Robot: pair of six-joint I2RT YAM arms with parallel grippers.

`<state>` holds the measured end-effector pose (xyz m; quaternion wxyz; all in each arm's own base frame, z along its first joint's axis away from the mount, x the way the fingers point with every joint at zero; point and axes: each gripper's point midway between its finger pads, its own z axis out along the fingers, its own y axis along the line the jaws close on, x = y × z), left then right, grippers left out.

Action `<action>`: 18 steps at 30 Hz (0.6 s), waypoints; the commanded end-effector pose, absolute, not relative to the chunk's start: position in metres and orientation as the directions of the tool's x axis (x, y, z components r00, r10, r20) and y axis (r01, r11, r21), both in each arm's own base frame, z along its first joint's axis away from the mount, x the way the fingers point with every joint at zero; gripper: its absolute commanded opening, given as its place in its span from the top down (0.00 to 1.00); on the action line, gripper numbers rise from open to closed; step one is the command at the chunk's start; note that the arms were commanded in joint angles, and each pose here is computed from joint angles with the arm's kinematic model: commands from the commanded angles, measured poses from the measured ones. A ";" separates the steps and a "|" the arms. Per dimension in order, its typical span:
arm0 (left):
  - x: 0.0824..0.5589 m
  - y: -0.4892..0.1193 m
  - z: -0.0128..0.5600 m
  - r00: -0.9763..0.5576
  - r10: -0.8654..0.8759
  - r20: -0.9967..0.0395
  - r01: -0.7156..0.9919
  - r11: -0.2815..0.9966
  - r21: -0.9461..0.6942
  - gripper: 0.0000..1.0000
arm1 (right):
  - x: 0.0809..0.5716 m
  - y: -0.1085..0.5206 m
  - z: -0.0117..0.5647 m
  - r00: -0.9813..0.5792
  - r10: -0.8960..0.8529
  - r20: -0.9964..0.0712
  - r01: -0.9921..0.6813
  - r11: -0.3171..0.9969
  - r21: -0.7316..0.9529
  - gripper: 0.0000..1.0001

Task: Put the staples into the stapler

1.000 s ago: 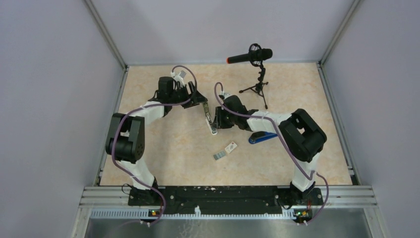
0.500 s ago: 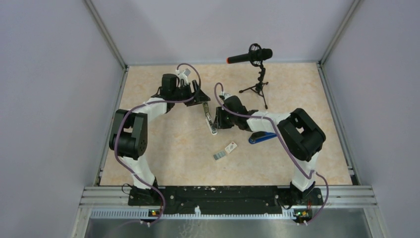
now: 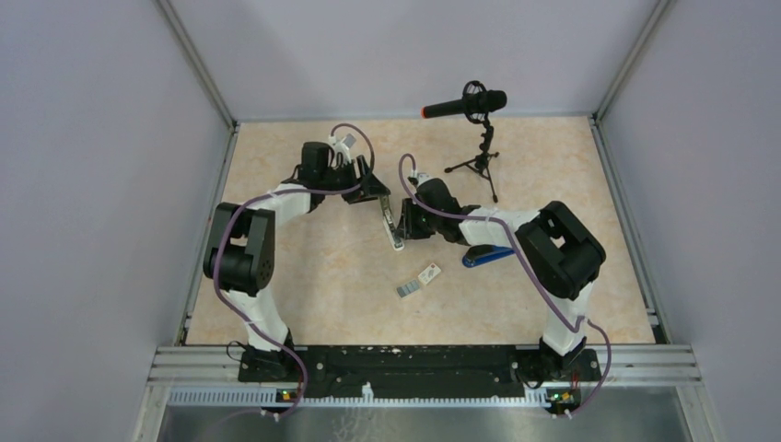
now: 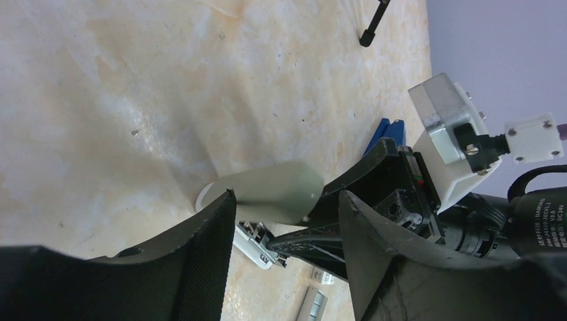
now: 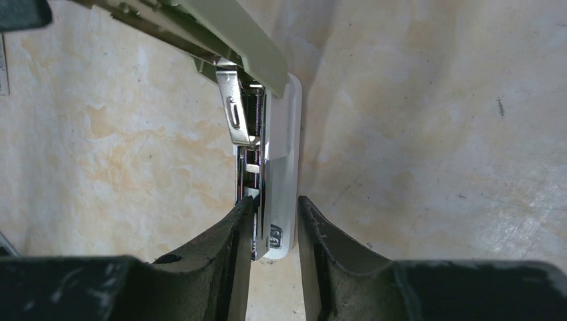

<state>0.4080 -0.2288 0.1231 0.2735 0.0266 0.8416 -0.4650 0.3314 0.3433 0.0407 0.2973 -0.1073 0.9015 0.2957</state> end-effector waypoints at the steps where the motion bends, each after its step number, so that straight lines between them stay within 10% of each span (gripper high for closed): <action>1: 0.392 -0.233 0.140 -0.852 -0.195 -0.487 0.328 0.527 -0.784 0.38 | 0.337 0.335 0.031 -0.797 -0.007 -0.604 -0.347 0.824 0.448 0.70; 10: 0.387 -0.231 0.143 -0.830 -0.190 -0.524 0.361 0.532 -0.766 0.45 | 0.338 0.335 0.030 -0.798 -0.003 -0.602 -0.339 0.828 0.445 0.70; 18: 0.408 -0.228 0.174 -0.697 -0.140 -0.703 0.532 0.556 -0.639 0.29 | 0.335 0.332 0.027 -0.794 -0.049 -0.605 -0.370 0.830 0.418 0.70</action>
